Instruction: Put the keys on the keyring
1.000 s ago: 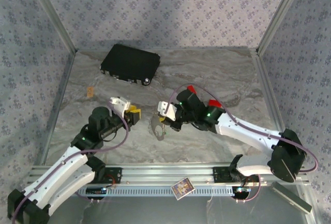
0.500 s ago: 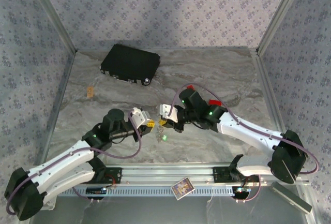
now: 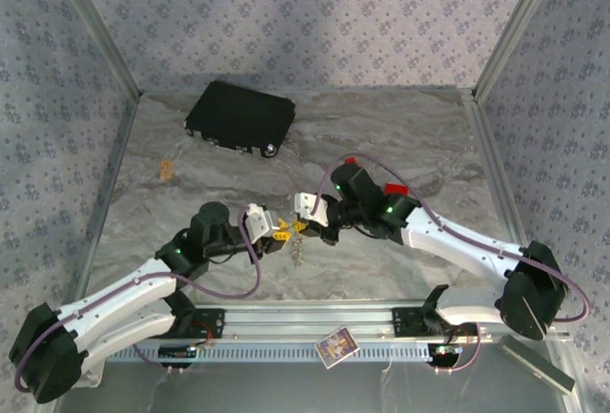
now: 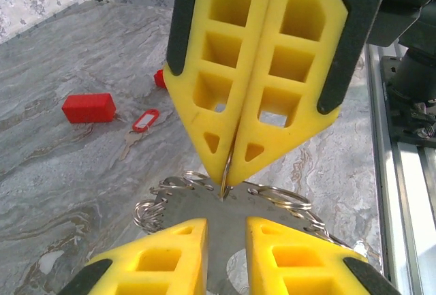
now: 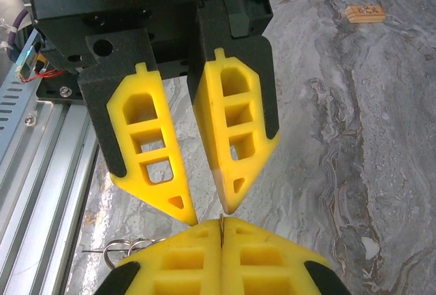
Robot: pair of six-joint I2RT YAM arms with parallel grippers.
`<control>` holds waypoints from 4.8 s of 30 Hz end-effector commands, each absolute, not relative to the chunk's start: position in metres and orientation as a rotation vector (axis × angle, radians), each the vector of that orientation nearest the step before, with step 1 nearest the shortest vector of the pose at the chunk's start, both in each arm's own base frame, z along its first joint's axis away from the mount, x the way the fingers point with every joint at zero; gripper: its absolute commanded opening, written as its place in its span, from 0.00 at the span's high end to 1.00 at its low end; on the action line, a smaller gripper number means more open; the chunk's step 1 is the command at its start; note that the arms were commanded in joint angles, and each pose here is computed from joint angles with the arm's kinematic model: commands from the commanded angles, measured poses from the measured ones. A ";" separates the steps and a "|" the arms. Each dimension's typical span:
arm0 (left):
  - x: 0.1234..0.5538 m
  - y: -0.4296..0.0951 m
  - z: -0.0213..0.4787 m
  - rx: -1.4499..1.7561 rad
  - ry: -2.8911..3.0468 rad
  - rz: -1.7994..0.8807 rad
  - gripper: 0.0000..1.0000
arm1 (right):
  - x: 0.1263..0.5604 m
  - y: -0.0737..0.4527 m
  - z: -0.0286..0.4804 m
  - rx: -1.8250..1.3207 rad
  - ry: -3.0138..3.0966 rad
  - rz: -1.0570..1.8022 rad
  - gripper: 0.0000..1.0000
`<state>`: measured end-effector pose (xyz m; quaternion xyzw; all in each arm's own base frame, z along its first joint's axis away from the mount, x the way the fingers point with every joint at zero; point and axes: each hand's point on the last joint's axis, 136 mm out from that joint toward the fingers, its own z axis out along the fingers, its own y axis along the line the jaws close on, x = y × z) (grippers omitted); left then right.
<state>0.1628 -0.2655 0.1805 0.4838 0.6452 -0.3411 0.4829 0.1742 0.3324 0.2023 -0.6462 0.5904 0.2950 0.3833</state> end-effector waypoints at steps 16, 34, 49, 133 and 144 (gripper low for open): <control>0.151 -0.274 0.192 1.219 1.466 -0.895 0.85 | 0.165 0.347 0.220 -1.652 1.422 0.794 1.00; 0.162 -0.259 0.196 1.182 1.468 -0.732 1.00 | 0.188 0.305 0.207 -1.591 1.579 0.548 0.69; 0.156 -0.269 0.192 1.270 1.470 -0.710 1.00 | 0.174 0.330 0.191 -1.665 1.562 0.601 0.72; 0.176 -0.266 0.193 1.145 1.584 -0.668 1.00 | 0.350 0.170 0.047 0.227 2.669 0.023 0.62; 0.175 -0.265 0.191 1.163 1.566 -0.654 1.00 | 0.364 0.170 0.032 0.343 2.657 0.127 0.69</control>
